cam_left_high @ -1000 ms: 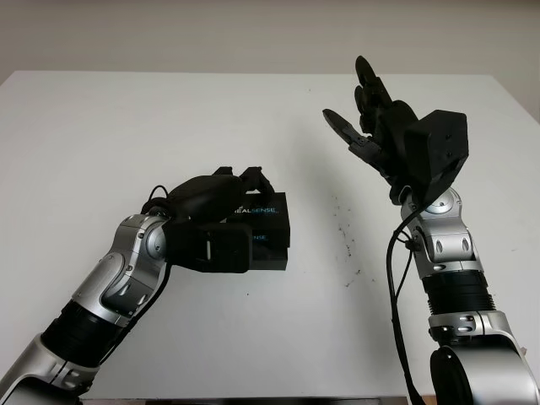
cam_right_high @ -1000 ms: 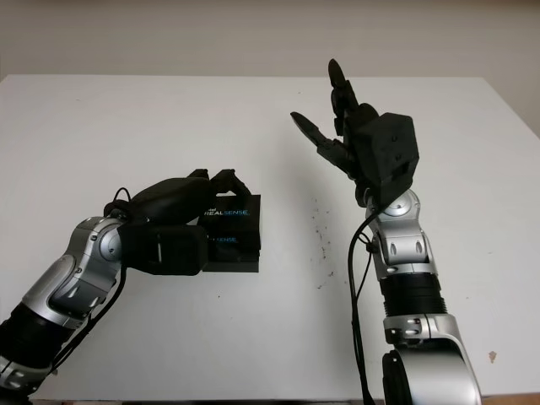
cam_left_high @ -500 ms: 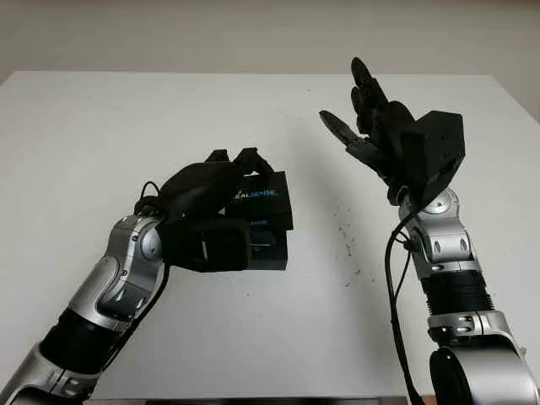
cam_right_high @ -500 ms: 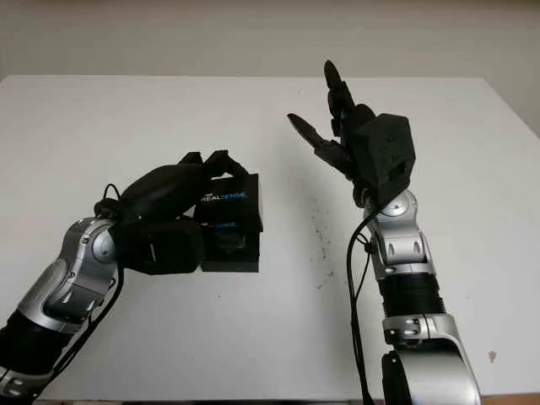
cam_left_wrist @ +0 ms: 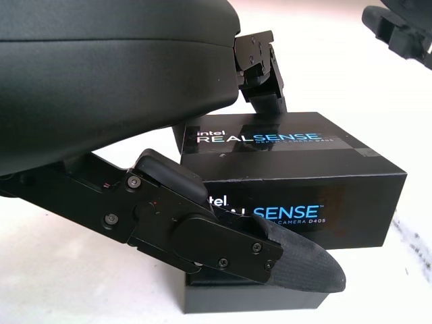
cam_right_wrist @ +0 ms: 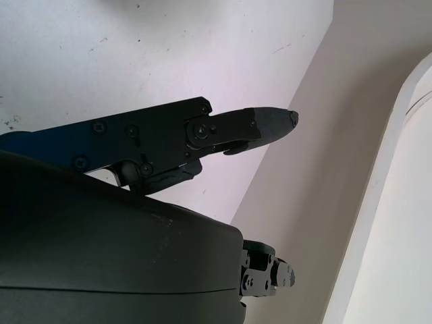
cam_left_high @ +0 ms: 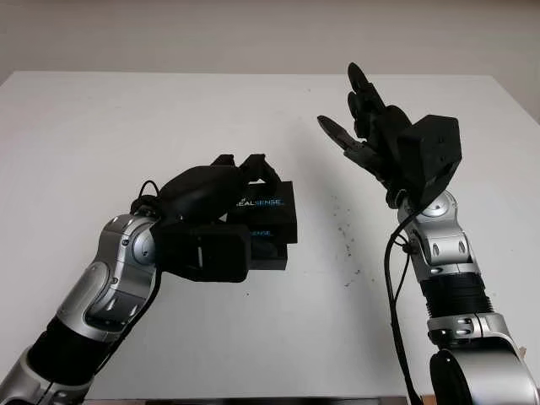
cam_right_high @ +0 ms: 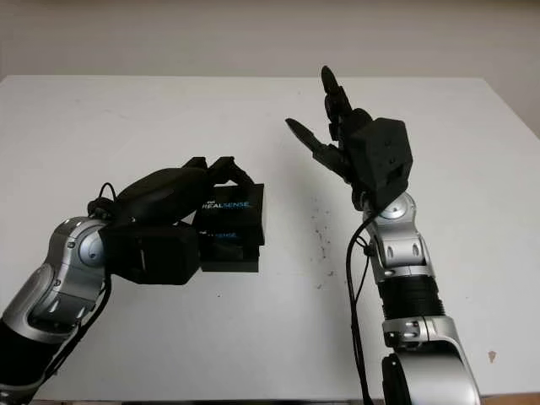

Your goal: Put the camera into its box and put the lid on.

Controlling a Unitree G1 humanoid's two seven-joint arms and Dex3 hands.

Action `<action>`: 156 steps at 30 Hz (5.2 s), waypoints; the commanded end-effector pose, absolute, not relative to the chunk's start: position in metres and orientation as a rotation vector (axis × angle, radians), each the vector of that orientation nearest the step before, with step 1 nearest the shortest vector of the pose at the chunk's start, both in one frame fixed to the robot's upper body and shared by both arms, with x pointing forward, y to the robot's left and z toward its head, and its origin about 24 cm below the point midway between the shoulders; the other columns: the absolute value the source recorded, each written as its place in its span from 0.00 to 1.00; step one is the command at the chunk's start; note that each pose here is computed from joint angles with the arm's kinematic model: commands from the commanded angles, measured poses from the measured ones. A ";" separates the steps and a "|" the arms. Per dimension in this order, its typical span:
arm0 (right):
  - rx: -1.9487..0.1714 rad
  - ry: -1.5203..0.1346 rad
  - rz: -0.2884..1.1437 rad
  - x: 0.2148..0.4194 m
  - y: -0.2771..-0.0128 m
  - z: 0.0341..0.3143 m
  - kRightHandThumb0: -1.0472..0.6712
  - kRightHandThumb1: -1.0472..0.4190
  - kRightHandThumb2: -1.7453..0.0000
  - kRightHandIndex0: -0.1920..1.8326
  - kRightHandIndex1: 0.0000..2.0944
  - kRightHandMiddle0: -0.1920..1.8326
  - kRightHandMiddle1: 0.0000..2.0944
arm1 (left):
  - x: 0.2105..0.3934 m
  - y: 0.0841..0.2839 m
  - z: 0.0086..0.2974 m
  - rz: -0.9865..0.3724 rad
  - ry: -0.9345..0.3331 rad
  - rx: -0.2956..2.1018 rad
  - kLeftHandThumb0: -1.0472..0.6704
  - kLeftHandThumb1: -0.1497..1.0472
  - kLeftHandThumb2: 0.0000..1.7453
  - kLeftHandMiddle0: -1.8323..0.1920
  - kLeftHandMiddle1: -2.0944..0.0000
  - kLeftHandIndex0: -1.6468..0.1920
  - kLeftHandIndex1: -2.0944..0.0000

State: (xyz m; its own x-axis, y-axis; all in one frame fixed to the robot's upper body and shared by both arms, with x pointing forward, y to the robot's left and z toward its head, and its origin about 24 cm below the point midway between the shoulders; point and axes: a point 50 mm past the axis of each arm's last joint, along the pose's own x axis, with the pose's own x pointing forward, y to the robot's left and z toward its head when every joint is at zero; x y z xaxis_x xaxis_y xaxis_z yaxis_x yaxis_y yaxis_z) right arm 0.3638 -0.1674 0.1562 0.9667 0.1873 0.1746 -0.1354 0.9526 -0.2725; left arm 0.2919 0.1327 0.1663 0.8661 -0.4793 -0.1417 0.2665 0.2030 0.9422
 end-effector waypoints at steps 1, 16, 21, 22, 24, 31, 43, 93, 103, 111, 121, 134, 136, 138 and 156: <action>-0.259 -0.213 0.162 0.362 -0.167 0.160 0.31 0.00 0.90 0.06 0.03 0.06 0.03 | 0.288 0.136 0.168 -0.521 -0.206 1.276 0.46 1.00 0.16 0.44 0.00 0.63 0.00; -0.272 -0.216 0.178 0.364 -0.166 0.161 0.31 0.00 0.90 0.05 0.03 0.06 0.03 | 0.283 0.137 0.155 -0.418 -0.232 1.412 0.45 1.00 0.15 0.59 0.00 0.78 0.00; -0.269 -0.224 0.186 0.364 -0.165 0.160 0.32 0.00 0.90 0.05 0.02 0.05 0.02 | 0.283 0.136 0.148 -0.398 -0.249 1.408 0.46 1.00 0.15 0.56 0.00 0.78 0.00; -0.272 -0.225 0.186 0.364 -0.165 0.161 0.32 0.00 0.90 0.05 0.03 0.05 0.02 | 0.284 0.135 0.147 -0.394 -0.250 1.408 0.46 1.00 0.15 0.56 0.00 0.79 0.00; -0.275 -0.222 0.184 0.364 -0.165 0.161 0.32 0.00 0.89 0.05 0.03 0.05 0.02 | 0.284 0.135 0.145 -0.388 -0.243 1.405 0.45 1.00 0.16 0.56 0.00 0.81 0.00; -0.275 -0.220 0.183 0.364 -0.165 0.160 0.32 0.00 0.89 0.05 0.03 0.05 0.02 | 0.287 0.132 0.141 -0.373 -0.259 1.411 0.46 1.00 0.15 0.59 0.00 0.87 0.01; -0.272 -0.224 0.177 0.363 -0.166 0.158 0.32 0.00 0.90 0.06 0.03 0.06 0.03 | 0.288 0.129 0.136 -0.383 -0.249 1.407 0.46 1.00 0.15 0.56 0.00 0.83 0.00; -0.269 -0.223 0.179 0.364 -0.166 0.158 0.33 0.00 0.90 0.06 0.03 0.06 0.03 | 0.284 0.124 0.133 -0.424 -0.285 1.418 0.44 1.00 0.18 0.51 0.00 0.75 0.00; -0.271 -0.224 0.188 0.364 -0.167 0.160 0.32 0.00 0.90 0.06 0.03 0.05 0.03 | 0.282 0.126 0.135 -0.463 -0.170 1.671 0.21 1.00 0.27 0.90 0.61 0.94 0.63; -0.264 -0.221 0.189 0.365 -0.167 0.162 0.31 0.00 0.90 0.06 0.03 0.06 0.03 | 0.277 0.126 0.135 -0.550 -0.034 1.825 0.05 1.00 0.41 1.00 1.00 1.00 1.00; -0.279 -0.225 0.183 0.366 -0.167 0.162 0.31 0.00 0.91 0.06 0.03 0.06 0.03 | 0.277 0.127 0.135 -0.583 -0.009 1.810 0.02 1.00 0.42 1.00 1.00 1.00 1.00; -0.277 -0.224 0.194 0.365 -0.165 0.161 0.32 0.00 0.90 0.06 0.03 0.06 0.02 | 0.276 0.131 0.134 -0.549 -0.053 1.553 0.04 1.00 0.44 1.00 1.00 1.00 1.00; -0.281 -0.230 0.200 0.365 -0.164 0.160 0.32 0.00 0.89 0.06 0.03 0.06 0.02 | 0.278 0.137 0.141 -0.490 -0.105 1.369 0.05 1.00 0.44 1.00 1.00 1.00 1.00; -0.275 -0.233 0.205 0.364 -0.163 0.160 0.32 0.00 0.89 0.05 0.02 0.05 0.02 | 0.282 0.145 0.149 -0.406 -0.163 1.157 0.08 1.00 0.42 1.00 1.00 1.00 1.00; -0.255 -0.189 0.207 0.352 -0.151 0.144 0.21 0.00 0.69 0.00 0.01 0.02 0.02 | 0.316 0.201 0.145 -0.016 -0.313 0.268 0.12 1.00 0.39 1.00 1.00 1.00 1.00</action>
